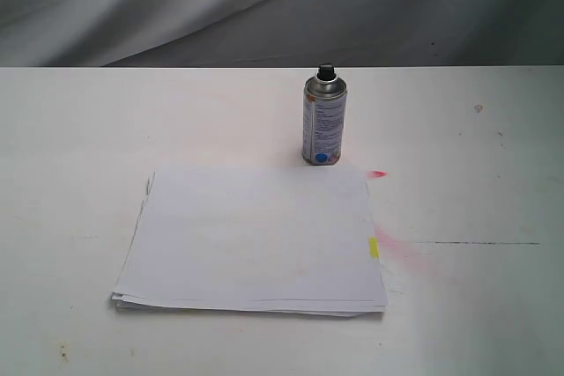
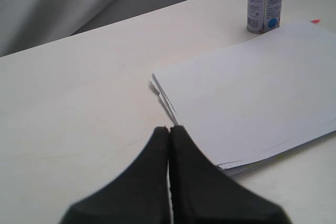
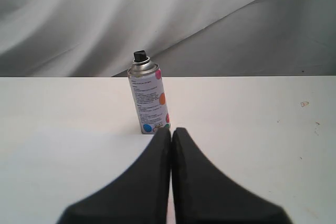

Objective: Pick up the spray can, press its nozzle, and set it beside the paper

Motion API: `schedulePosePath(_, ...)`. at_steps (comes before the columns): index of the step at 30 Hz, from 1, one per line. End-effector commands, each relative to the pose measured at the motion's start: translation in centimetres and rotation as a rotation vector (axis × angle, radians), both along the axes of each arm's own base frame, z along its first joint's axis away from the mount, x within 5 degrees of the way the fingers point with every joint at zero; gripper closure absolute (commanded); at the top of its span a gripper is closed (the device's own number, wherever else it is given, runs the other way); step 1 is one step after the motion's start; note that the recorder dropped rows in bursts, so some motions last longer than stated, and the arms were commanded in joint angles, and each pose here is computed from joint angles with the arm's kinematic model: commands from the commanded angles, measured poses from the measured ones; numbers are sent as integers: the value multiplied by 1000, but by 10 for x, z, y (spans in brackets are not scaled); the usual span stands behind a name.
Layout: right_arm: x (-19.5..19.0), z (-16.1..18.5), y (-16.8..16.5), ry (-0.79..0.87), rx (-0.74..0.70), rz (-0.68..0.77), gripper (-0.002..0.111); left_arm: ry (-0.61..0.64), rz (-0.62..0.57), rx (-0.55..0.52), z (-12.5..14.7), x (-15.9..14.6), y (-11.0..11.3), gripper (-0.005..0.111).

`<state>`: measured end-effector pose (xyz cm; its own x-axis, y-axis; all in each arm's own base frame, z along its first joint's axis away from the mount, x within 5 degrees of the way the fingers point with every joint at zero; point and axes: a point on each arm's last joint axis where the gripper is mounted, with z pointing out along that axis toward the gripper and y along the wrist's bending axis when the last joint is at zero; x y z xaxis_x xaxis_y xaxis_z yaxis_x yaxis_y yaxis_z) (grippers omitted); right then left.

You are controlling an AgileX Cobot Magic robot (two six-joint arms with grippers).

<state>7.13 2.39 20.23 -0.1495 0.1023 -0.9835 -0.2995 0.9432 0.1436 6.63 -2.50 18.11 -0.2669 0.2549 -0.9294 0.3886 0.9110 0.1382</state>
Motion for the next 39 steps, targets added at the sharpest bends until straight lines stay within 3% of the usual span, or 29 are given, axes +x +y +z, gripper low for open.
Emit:
schedulePosePath(1,0,0,0,-9,2,-3,108,3,-5,0,-2,-1,0,107)
schedulePosePath(11,0,5,1,18,6,9,108,4,-3,-3,-2,-1,0,107)
schedulePosePath(20,9,75,9,61,-39,63,108,4,-3,-3,-2,-1,0,107)
schedulePosePath(29,87,124,35,187,-97,64,108,3,-4,-1,-2,-1,0,107)
schedulePosePath(34,130,117,55,322,-37,67,108,3,-4,-1,-2,-1,0,107)
schedulePosePath(39,157,97,81,288,-99,114,108,4,-4,-2,-2,-1,0,107)
